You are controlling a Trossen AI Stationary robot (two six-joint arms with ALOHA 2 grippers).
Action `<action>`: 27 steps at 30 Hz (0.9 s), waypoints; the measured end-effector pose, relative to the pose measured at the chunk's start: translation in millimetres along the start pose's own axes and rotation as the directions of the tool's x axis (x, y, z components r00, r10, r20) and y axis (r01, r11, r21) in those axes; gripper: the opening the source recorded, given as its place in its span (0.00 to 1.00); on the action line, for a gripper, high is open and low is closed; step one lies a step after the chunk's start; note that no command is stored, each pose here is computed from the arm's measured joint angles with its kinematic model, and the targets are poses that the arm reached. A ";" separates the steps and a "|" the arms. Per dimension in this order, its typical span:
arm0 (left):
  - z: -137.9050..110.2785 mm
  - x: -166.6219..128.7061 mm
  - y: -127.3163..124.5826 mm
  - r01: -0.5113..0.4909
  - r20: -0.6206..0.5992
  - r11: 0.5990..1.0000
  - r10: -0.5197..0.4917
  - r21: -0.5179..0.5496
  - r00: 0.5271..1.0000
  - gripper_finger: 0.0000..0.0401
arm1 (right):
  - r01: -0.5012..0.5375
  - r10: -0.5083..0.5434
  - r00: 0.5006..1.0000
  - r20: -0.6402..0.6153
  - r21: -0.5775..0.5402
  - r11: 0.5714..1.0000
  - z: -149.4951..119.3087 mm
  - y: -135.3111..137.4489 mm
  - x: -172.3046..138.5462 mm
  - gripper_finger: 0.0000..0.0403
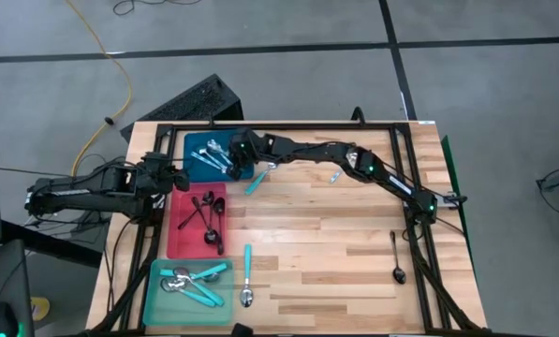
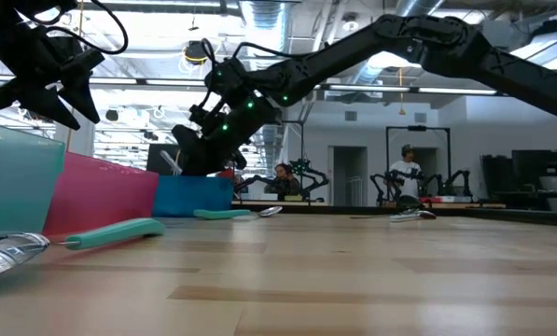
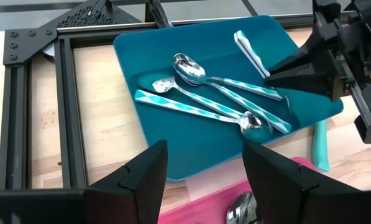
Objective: Sort silverware by color (type)
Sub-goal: Put the blue patterned spoon into the blue bin
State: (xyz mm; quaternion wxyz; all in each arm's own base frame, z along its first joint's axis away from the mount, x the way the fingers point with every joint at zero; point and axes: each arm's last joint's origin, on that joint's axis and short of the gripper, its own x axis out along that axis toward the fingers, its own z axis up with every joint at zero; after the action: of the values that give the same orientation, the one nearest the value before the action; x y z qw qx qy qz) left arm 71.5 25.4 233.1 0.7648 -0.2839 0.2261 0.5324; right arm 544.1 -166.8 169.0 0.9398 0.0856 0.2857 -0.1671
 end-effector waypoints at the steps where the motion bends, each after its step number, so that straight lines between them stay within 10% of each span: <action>1: 0.0 0.0 0.0 0.000 0.000 1.000 0.000 0.000 1.000 0.49 | 0.000 0.000 1.000 0.003 0.000 1.000 0.3 0.0 0.0 0.14; 27: -2.8 2.8 0.2 -0.005 -0.002 1.000 0.005 0.007 1.000 0.49 | -0.016 0.016 1.000 0.012 -0.016 1.000 1.7 -9.9 0.7 0.23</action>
State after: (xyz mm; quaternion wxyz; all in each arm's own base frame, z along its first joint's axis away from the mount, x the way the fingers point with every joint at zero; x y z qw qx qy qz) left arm 72.0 25.5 229.2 0.7643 -0.2811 0.2294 0.5331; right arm 541.9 -176.6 169.3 0.9434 0.0795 0.2807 -0.1579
